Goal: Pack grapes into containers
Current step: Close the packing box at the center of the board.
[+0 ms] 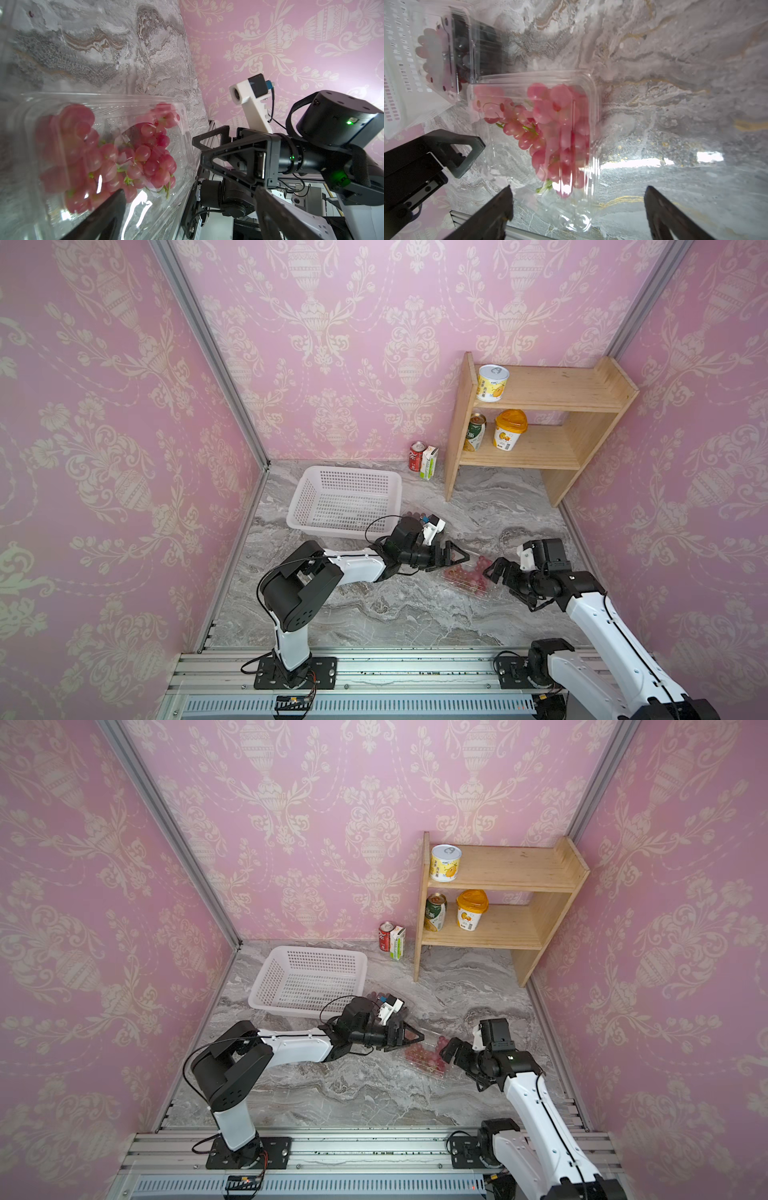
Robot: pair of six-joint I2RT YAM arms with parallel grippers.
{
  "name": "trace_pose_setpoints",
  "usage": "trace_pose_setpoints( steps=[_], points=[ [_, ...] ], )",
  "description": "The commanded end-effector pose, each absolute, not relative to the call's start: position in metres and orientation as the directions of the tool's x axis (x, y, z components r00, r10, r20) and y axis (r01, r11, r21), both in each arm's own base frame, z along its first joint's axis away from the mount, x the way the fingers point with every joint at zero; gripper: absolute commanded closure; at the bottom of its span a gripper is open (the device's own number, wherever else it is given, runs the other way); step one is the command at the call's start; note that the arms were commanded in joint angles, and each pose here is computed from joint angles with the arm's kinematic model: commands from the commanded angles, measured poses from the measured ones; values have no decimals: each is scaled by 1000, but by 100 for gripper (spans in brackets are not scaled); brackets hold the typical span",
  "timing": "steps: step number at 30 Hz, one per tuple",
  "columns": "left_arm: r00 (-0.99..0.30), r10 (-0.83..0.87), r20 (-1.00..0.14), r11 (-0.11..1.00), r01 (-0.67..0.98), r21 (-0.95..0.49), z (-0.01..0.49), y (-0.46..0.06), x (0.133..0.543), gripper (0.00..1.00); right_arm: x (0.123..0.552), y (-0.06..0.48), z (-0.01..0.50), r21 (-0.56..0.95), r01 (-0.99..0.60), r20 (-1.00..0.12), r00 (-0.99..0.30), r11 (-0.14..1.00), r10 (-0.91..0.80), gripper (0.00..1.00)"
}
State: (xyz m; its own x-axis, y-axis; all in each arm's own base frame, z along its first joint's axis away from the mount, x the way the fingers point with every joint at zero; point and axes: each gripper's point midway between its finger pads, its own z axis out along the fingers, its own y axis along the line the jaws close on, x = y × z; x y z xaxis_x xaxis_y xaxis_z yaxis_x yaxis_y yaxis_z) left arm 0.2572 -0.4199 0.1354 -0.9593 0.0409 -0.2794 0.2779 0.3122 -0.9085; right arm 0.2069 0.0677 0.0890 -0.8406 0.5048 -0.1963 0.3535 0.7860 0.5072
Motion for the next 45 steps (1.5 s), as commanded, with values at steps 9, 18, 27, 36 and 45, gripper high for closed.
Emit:
trace_pose_setpoints(
  steps=[9,18,27,36,45],
  points=[
    [-964,29,-265,354,257,-899,113,-414,255,3,227,96,89,617,333,-138,-847,714,514,2],
    [-961,17,-275,366,262,-893,111,-411,254,3,271,98,96,614,304,-180,-845,728,504,5],
    [-959,1,-285,373,265,-889,110,-406,255,3,321,105,106,651,298,-166,-841,698,514,11],
    [-956,-9,-292,365,269,-891,108,-409,264,3,354,81,112,621,299,-194,-836,724,512,10],
    [-956,-12,-293,350,270,-897,110,-412,275,3,290,48,97,620,329,-202,-810,712,551,25]
  ],
)
